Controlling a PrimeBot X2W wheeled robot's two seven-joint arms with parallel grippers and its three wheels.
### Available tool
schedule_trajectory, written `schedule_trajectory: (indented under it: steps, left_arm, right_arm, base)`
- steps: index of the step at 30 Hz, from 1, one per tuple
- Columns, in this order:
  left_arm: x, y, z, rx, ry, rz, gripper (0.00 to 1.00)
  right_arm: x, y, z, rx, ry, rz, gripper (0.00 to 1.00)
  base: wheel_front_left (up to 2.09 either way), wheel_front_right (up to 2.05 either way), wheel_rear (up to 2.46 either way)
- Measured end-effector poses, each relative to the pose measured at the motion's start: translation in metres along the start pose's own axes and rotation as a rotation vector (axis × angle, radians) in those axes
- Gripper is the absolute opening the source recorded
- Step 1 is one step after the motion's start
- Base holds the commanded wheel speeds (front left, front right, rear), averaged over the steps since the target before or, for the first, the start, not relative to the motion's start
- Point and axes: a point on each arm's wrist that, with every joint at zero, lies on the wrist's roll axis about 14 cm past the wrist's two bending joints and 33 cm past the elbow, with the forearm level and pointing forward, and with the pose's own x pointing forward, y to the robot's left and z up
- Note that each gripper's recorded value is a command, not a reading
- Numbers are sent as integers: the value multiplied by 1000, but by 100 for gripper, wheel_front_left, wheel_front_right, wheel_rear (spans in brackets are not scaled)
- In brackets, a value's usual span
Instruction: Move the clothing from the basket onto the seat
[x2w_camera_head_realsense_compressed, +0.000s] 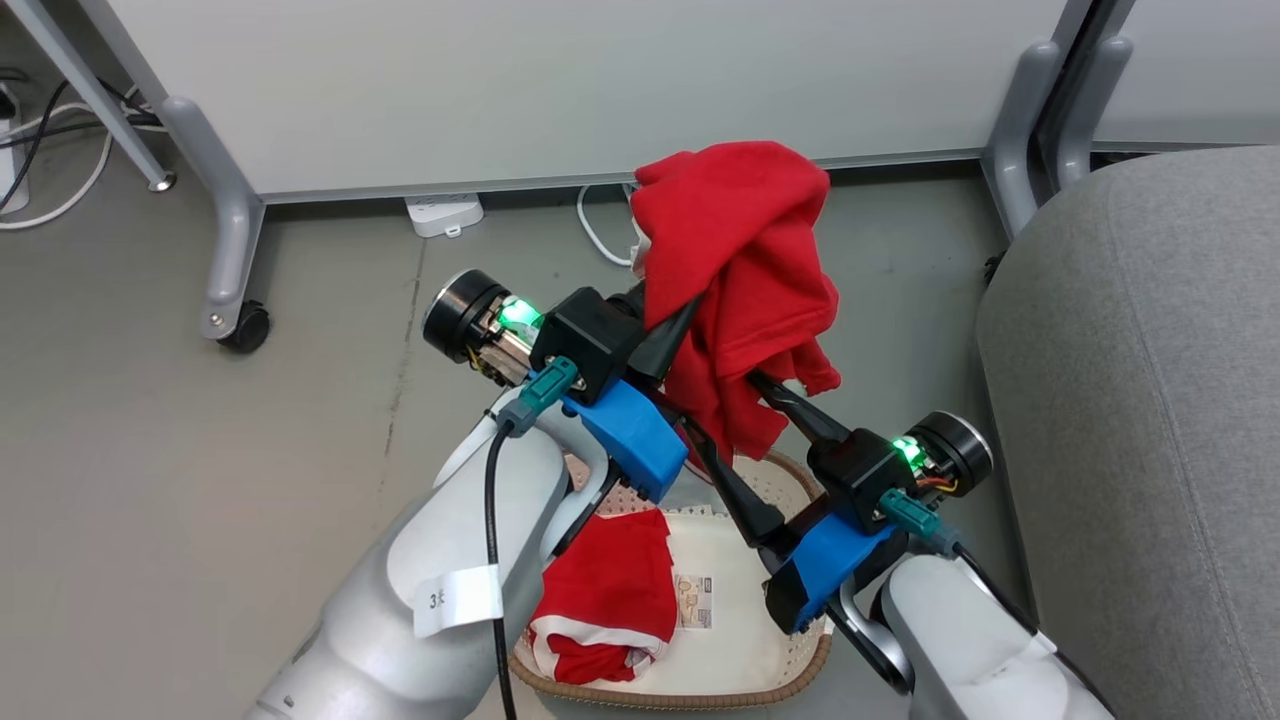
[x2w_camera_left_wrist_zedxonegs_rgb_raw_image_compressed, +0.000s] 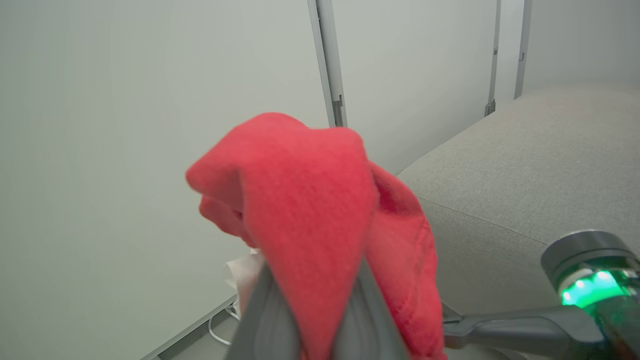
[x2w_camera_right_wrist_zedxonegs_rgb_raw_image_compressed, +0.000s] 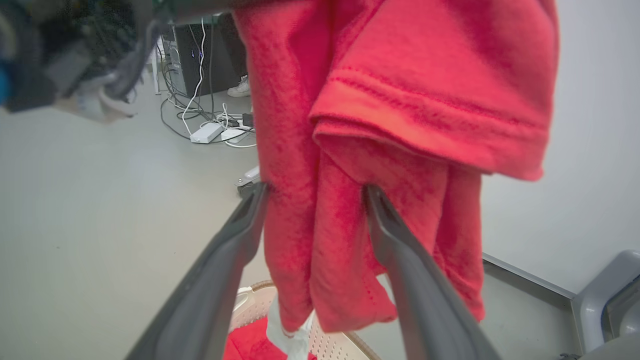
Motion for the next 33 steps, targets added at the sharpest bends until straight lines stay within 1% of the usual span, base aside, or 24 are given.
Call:
schedule_trajectory:
  steps: [5, 14, 21, 22, 23, 24, 25, 33]
  left_arm:
    - [0, 1, 0, -5, -2, -1, 0]
    - [5, -8, 4, -37, -21, -14, 0]
    - [9, -15, 6, -46, -27, -25, 0]
    - [9, -15, 7, -47, -28, -26, 0]
    - [10, -15, 8, -47, -30, -26, 0]
    - [9, -15, 8, -50, -29, -24, 0]
    - [9, -15, 7, -50, -27, -23, 0]
    - [11, -16, 7, -46, -23, -21, 0]
  right_arm:
    - [14, -2, 3, 1, -10, 6, 100]
    - [30, -2, 10, 19, -38, 25, 100]
    - [38, -11, 14, 42, -53, 4, 100]
    - [38, -12, 14, 45, -54, 1, 78]
    - [39, -14, 13, 50, -53, -4, 34]
    - [39, -14, 13, 52, -53, -6, 21]
    - [39, -14, 12, 55, -51, -6, 0]
    - [38, -14, 10, 54, -42, -4, 0]
  base:
    - [0, 0, 0]
    - [0, 0, 0]
    - [0, 0, 0]
    - [0, 0, 0]
    - [0, 0, 0]
    - [0, 0, 0]
    - [0, 0, 0]
    - [0, 0, 0]
